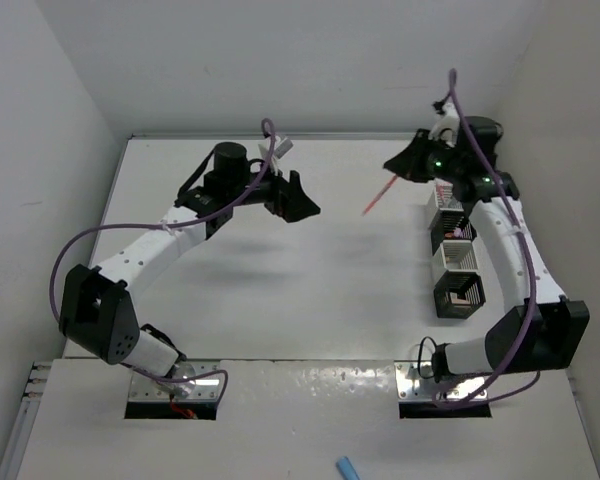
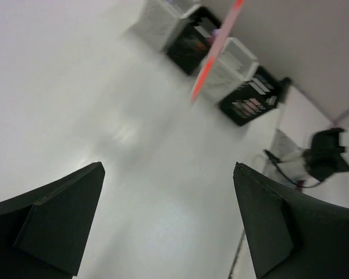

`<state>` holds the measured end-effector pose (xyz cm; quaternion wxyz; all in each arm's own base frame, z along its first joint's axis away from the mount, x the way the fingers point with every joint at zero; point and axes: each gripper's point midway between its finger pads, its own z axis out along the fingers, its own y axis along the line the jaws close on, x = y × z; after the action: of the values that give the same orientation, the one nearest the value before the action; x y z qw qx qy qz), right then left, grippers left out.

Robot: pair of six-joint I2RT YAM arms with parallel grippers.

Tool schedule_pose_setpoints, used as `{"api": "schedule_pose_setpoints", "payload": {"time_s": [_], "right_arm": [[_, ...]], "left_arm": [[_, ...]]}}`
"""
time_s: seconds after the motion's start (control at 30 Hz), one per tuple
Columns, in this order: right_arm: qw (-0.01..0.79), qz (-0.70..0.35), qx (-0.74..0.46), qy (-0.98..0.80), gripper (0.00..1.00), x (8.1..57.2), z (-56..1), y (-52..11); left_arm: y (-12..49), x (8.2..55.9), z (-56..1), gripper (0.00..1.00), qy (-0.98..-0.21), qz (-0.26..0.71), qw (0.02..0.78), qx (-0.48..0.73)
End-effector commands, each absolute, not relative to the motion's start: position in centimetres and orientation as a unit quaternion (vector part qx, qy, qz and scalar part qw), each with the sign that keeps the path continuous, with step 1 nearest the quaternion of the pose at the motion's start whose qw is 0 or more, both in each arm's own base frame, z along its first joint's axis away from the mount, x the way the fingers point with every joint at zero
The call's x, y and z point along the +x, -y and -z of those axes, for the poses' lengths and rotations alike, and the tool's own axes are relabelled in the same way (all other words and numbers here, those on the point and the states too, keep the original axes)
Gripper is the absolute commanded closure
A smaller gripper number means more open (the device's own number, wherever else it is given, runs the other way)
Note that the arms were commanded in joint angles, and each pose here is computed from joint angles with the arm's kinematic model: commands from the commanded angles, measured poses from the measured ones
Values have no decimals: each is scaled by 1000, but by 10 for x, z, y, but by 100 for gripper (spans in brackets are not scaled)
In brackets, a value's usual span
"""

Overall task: Sort the stationery into containers
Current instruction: Place the pen in the storage box, then reset both arms

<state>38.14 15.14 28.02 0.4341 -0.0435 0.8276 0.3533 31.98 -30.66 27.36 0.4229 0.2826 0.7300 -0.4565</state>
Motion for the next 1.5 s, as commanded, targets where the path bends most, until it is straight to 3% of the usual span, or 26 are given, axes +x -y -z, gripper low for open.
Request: {"api": "schedule_pose_setpoints", "payload": {"time_s": [0.0, 0.13, 0.23, 0.63, 0.73, 0.77, 0.8, 0.9, 1.07, 1.17, 1.33, 1.47], "right_arm": [[543, -184, -30, -819, 100, 415, -300, -52], [554, -60, 30, -830, 100, 438, -290, 45], [555, -12, 49, -830, 100, 450, -286, 84], [507, 16, 84, -858, 100, 480, -225, 123], [493, -9, 79, -867, 74, 481, -208, 115], [489, -15, 81, -868, 51, 481, -205, 114], [487, -25, 85, -869, 41, 482, -204, 110], [488, -31, 91, -868, 20, 481, -209, 107], [522, -63, 62, -848, 17, 467, -270, 81], [510, -152, 1, -846, 16, 437, -301, 13], [441, -231, -98, -862, 12, 373, -285, -100], [417, -235, -120, -870, 11, 363, -267, -122]], "left_arm": [[265, 348, -268, 0, -764, 375, 456, 260], [241, 359, -257, 0, -778, 333, 470, 253], [231, 363, -245, 0, -795, 312, 460, 242], [209, 374, -226, 0, -822, 269, 450, 224], [204, 376, -222, 0, -824, 264, 452, 219], [203, 377, -221, 0, -825, 261, 451, 220], [200, 379, -215, 0, -831, 254, 445, 216], [191, 384, -206, 0, -849, 239, 426, 202], [166, 398, -209, 0, -864, 236, 415, 162], [149, 405, -224, 0, -854, 250, 435, 137], [114, 415, -234, 0, -854, 232, 456, 90], [101, 411, -234, 0, -864, 224, 445, 73]]}}
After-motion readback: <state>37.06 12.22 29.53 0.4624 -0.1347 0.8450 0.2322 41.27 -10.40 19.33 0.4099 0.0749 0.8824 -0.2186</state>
